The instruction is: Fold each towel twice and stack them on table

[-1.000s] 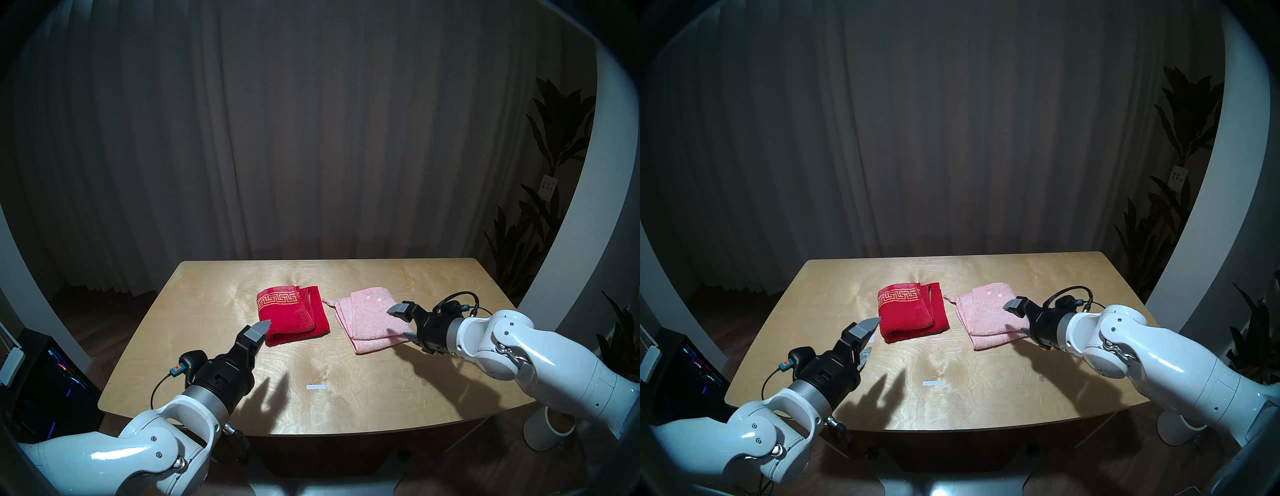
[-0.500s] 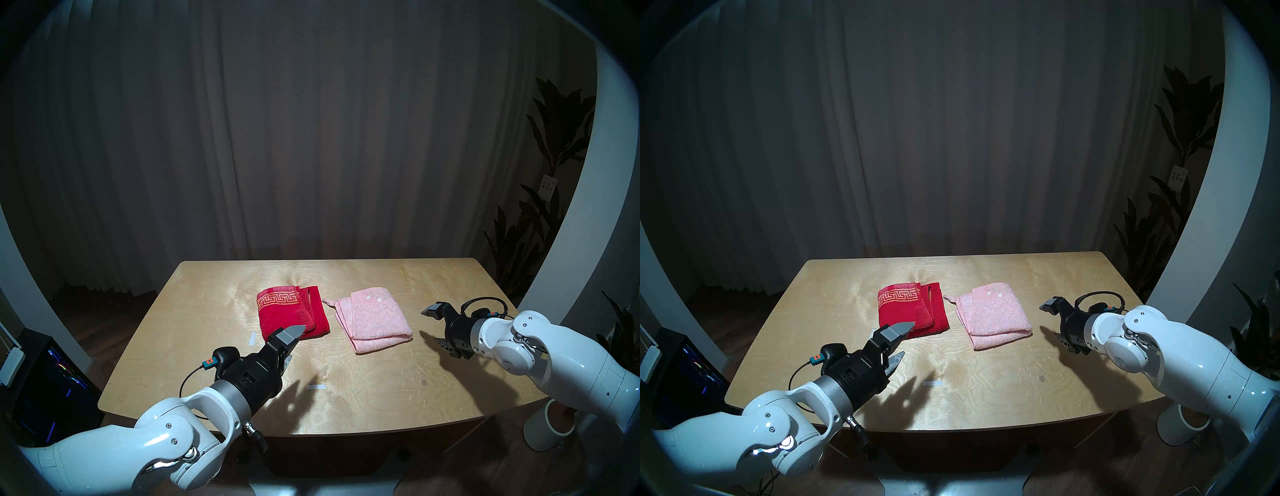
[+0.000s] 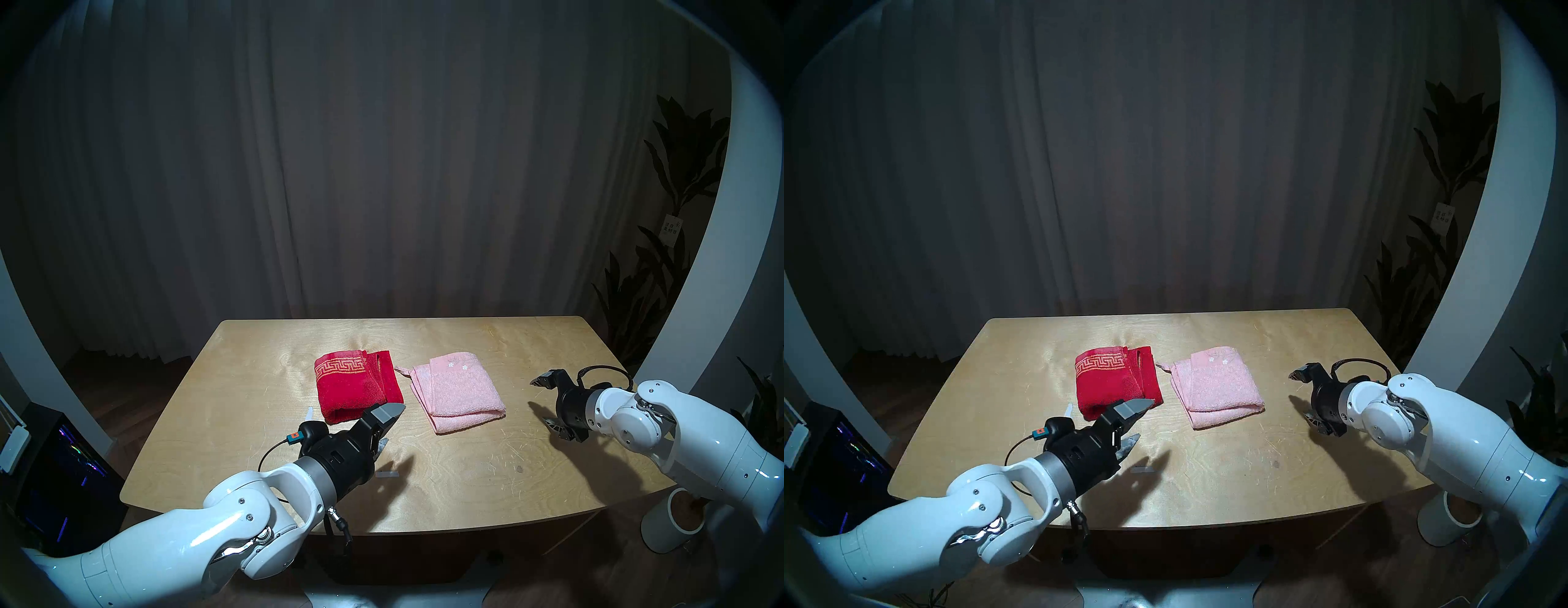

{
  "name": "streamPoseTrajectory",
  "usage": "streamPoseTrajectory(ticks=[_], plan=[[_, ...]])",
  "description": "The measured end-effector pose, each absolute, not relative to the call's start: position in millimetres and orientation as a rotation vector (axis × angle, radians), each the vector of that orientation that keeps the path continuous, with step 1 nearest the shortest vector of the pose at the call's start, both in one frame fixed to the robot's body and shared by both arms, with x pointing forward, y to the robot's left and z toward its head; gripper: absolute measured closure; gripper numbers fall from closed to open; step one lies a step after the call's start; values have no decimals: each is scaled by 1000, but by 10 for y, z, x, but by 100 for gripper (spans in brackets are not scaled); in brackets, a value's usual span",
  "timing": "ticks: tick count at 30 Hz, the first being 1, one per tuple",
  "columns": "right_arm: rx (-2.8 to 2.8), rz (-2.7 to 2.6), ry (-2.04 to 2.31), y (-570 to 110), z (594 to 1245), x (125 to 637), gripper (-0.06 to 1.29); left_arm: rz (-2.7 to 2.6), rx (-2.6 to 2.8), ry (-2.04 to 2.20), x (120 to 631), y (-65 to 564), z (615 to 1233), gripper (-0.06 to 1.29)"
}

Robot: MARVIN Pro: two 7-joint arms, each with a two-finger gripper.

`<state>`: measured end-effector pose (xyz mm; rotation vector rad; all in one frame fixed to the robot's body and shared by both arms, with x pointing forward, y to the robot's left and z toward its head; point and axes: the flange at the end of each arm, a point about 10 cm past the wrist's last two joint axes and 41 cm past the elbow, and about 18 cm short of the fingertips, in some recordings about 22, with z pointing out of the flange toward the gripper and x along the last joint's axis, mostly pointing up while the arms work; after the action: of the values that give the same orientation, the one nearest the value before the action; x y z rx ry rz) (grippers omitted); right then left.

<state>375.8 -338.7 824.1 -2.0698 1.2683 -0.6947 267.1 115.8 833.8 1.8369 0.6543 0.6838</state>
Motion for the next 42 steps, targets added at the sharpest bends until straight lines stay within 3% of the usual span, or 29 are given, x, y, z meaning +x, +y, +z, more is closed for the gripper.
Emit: streamPoseTrajectory(ticks=[42], plan=[[-1953, -371, 1339, -3114, 8135, 3941, 3, 509, 1977, 410, 3722, 248, 7806, 2]])
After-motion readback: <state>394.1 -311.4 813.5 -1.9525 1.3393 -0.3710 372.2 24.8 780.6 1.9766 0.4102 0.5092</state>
